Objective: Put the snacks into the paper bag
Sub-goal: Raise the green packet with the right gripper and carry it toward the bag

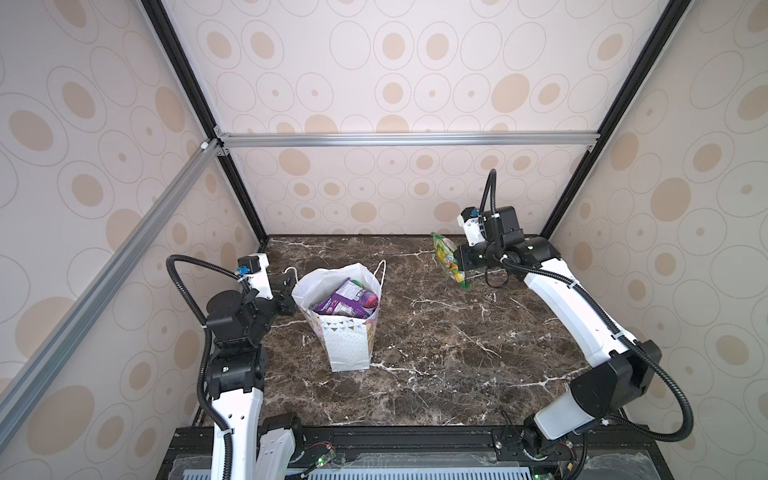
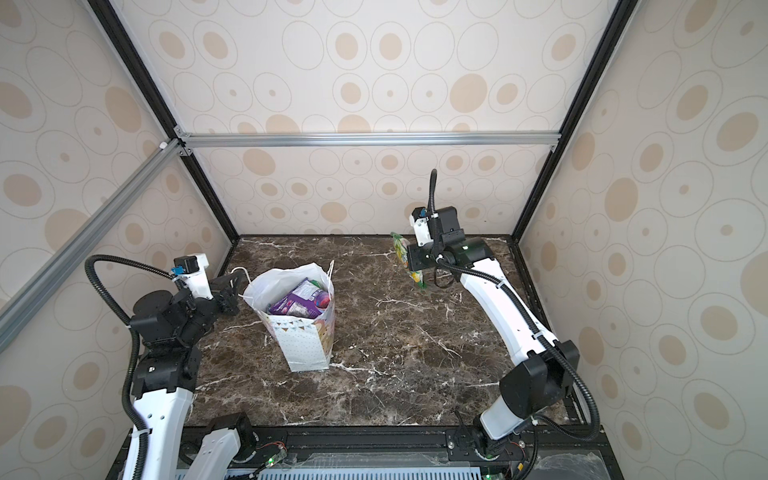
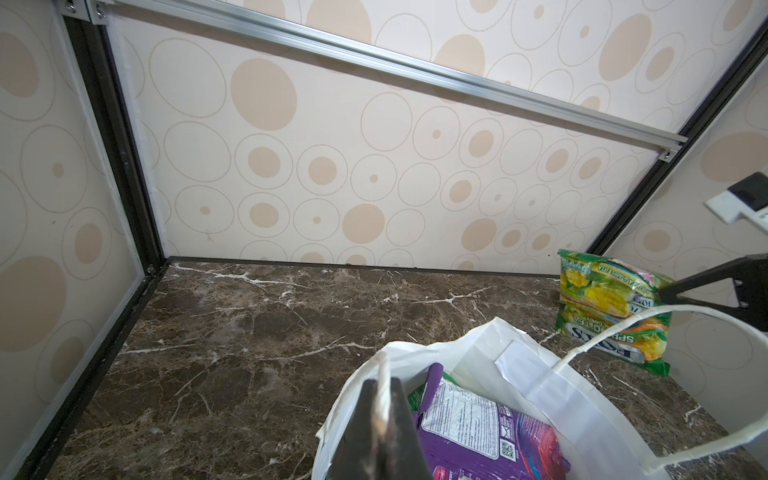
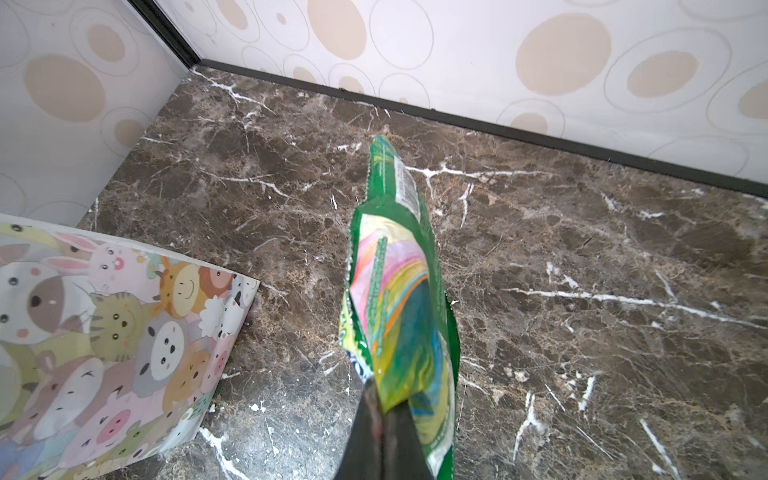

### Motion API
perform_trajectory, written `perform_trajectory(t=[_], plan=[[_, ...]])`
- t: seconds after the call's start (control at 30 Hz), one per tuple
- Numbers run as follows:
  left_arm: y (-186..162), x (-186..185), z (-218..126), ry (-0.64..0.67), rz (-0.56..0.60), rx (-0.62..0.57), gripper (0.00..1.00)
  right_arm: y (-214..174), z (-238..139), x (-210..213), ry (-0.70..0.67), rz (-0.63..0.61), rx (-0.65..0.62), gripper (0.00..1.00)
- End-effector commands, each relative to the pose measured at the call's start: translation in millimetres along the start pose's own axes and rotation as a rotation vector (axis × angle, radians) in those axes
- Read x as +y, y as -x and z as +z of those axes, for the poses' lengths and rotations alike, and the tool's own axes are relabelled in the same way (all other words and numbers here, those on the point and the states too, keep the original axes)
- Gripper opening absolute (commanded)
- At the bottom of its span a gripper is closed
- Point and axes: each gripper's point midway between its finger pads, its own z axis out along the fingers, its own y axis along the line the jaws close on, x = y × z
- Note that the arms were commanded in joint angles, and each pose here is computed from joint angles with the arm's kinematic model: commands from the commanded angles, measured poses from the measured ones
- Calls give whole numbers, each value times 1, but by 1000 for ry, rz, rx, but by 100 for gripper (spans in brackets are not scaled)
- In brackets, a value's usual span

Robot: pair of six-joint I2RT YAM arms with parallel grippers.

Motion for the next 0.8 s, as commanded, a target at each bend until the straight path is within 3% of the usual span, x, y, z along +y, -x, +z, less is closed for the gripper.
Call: perform_trajectory(t=[0.0, 0.77], plan=[[11, -6, -5, -19, 15, -36, 0, 25, -29, 13, 2, -46, -86, 0], [11, -6, -6, -24, 12, -36, 0, 88, -90, 107, 119, -225, -261, 0]])
